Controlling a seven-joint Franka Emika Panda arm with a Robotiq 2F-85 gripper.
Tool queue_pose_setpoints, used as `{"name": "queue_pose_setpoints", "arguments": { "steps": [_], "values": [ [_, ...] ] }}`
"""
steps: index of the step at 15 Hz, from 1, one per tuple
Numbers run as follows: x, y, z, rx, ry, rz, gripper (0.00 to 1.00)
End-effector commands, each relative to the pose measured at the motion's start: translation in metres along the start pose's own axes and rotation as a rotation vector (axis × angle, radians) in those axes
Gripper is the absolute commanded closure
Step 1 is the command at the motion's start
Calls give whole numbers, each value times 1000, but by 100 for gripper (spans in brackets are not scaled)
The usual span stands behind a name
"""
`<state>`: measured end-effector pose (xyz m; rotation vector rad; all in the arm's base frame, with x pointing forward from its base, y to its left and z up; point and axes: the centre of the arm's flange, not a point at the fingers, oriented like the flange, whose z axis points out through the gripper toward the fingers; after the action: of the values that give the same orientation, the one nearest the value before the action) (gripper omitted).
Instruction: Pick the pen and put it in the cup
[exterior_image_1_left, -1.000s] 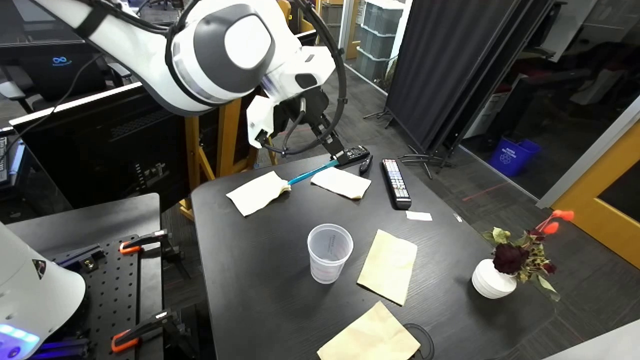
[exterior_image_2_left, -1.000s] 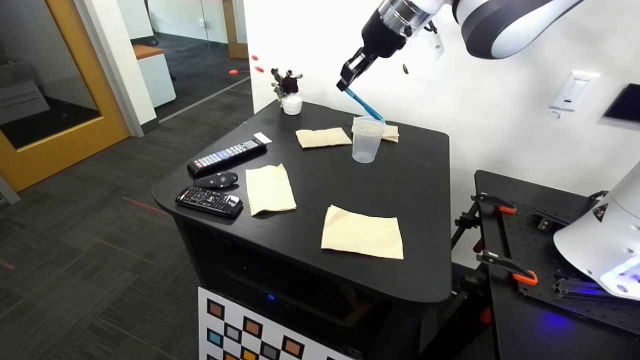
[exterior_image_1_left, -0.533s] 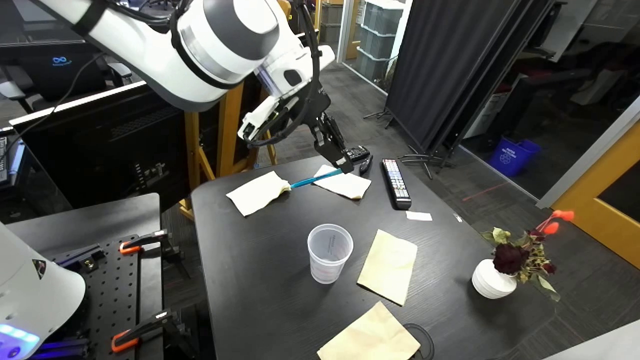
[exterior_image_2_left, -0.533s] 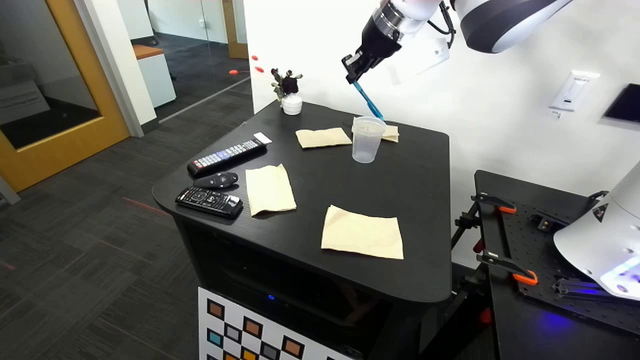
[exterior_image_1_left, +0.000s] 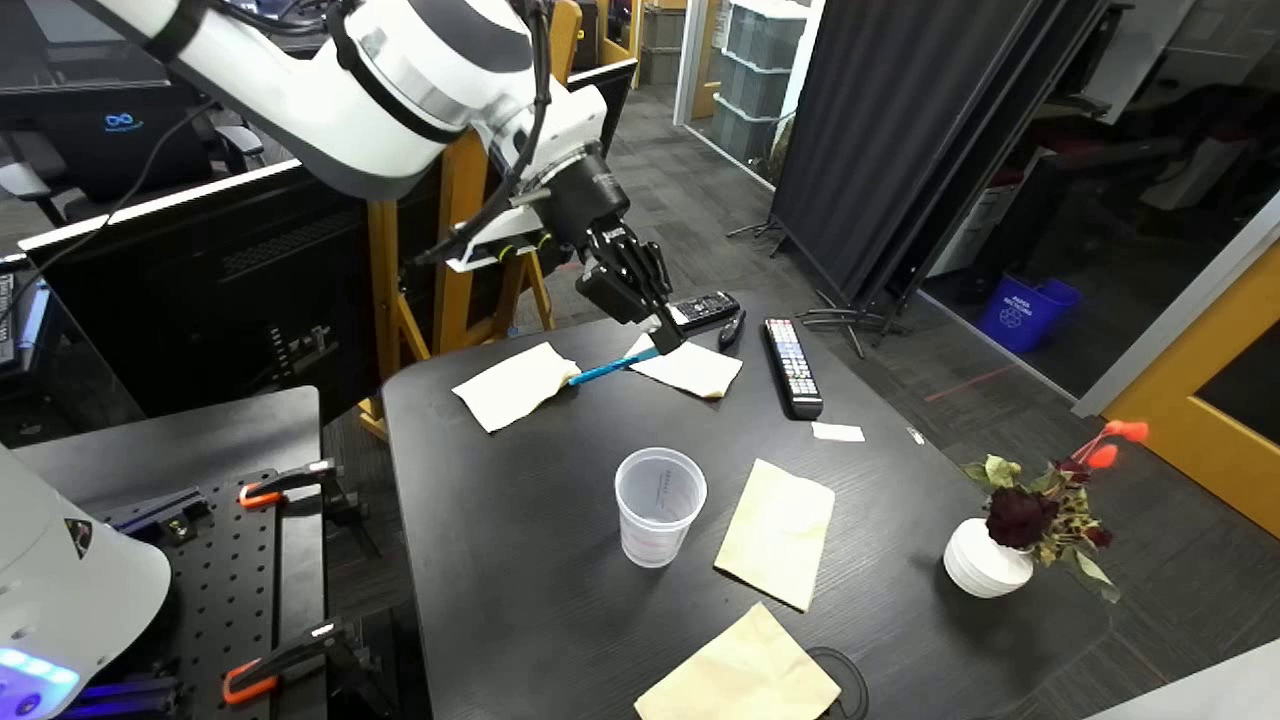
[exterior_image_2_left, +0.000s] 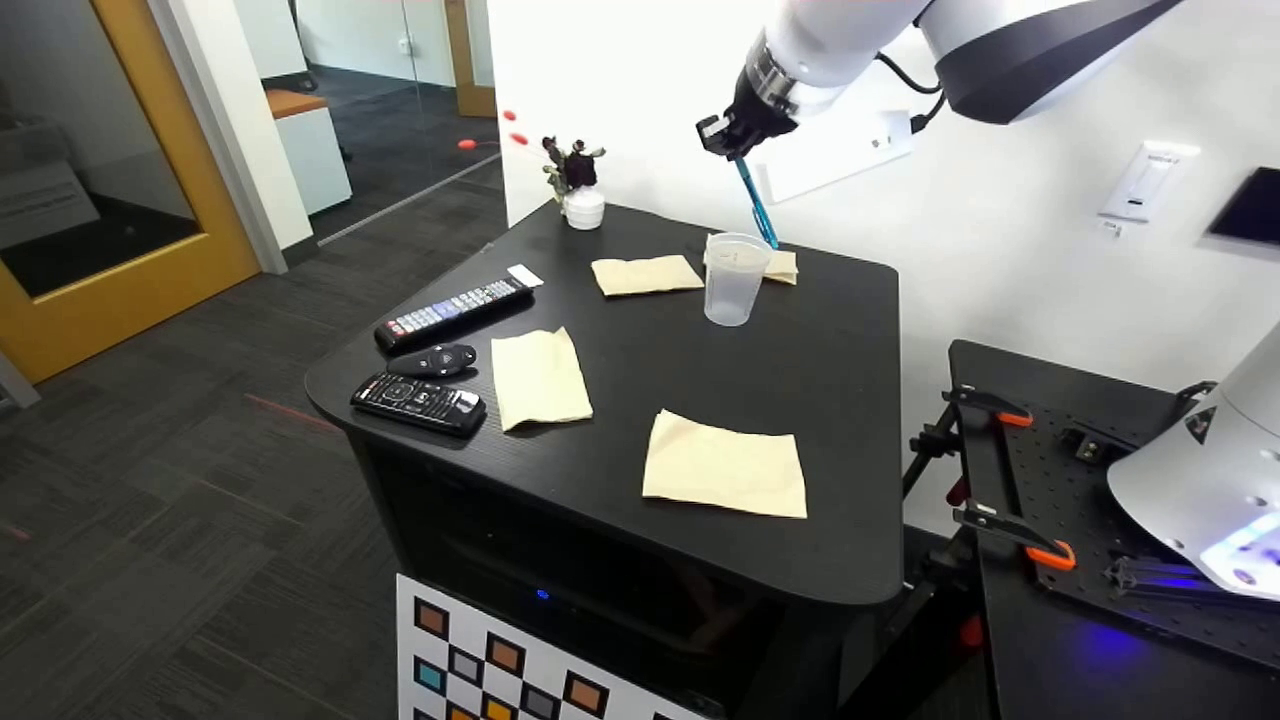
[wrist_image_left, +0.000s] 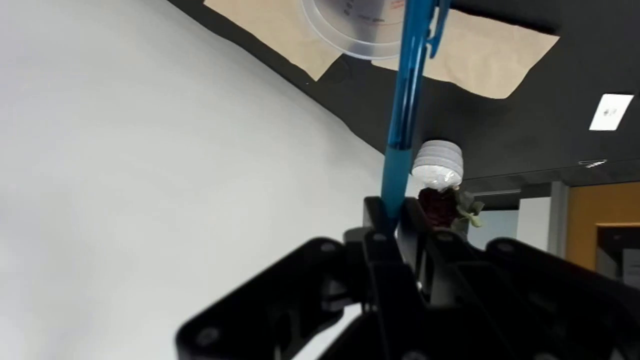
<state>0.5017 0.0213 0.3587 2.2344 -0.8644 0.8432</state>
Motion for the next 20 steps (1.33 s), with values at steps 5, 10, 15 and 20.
{"name": "queue_pose_setpoints", "arguments": {
  "steps": [5, 10, 15, 20],
  "values": [
    [-1, -8, -1, -236, 145, 106, 97],
    [6, -20, 28, -276, 243, 160, 97],
    [-24, -23, 41, -289, 265, 186, 97],
    [-33, -19, 55, -328, 283, 239, 97]
  ]
}}
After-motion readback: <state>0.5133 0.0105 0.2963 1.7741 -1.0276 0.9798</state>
